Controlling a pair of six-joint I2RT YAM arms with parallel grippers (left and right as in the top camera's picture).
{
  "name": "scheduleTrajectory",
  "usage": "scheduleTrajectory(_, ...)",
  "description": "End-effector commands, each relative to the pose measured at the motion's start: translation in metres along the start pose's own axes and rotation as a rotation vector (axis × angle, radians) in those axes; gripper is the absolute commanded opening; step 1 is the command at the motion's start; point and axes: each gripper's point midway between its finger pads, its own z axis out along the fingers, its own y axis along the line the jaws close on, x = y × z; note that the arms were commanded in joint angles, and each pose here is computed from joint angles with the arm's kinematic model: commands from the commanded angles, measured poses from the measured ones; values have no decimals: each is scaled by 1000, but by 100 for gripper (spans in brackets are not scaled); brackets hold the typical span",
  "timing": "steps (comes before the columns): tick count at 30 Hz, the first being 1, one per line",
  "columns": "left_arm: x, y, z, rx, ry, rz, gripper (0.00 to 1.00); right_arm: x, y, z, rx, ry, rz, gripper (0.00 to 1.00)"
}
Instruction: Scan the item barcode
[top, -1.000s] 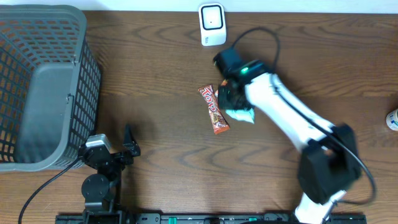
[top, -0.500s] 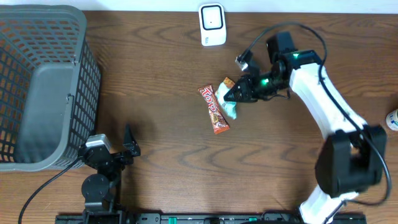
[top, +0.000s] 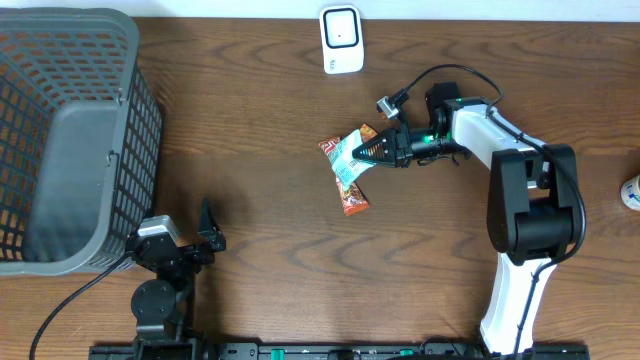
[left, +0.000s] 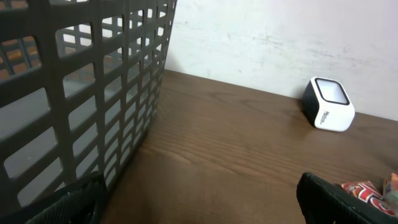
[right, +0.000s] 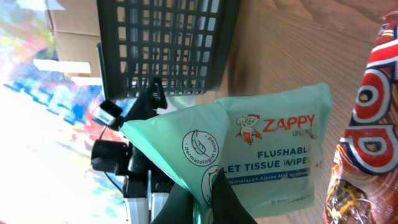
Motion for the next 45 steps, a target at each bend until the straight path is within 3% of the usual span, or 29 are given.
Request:
scheduleTrajectory(1,18,4,2,-10,40,17,98,-3,9,-2,-52,-18,-104,2)
scheduleTrajectory(19,18,4,2,-10,40,17,98,33,-13,18,-75,23,-132,2)
scheduleTrajectory(22,18,4,2,-10,40,17,98,39,-28,14,-12,32,-114,7)
scheduleTrajectory(26,18,4,2,-10,40,17,98,45,-71,-2,232,61,26,10)
scheduleTrajectory(28,18,4,2,-10,40,17,98,48,-90,-14,344,59,97,20)
scheduleTrajectory(30,18,4,2,-10,40,17,98,47,-100,-26,404,42,137,39)
scheduleTrajectory(35,18,4,2,-11,40,17,98,37,-101,-48,417,-15,144,70)
scheduleTrajectory(40,18,4,2,-11,40,17,98,20,-78,-56,427,-41,54,79)
scheduleTrajectory(45,18,4,2,-10,40,17,98,6,-50,-47,511,-15,-146,99)
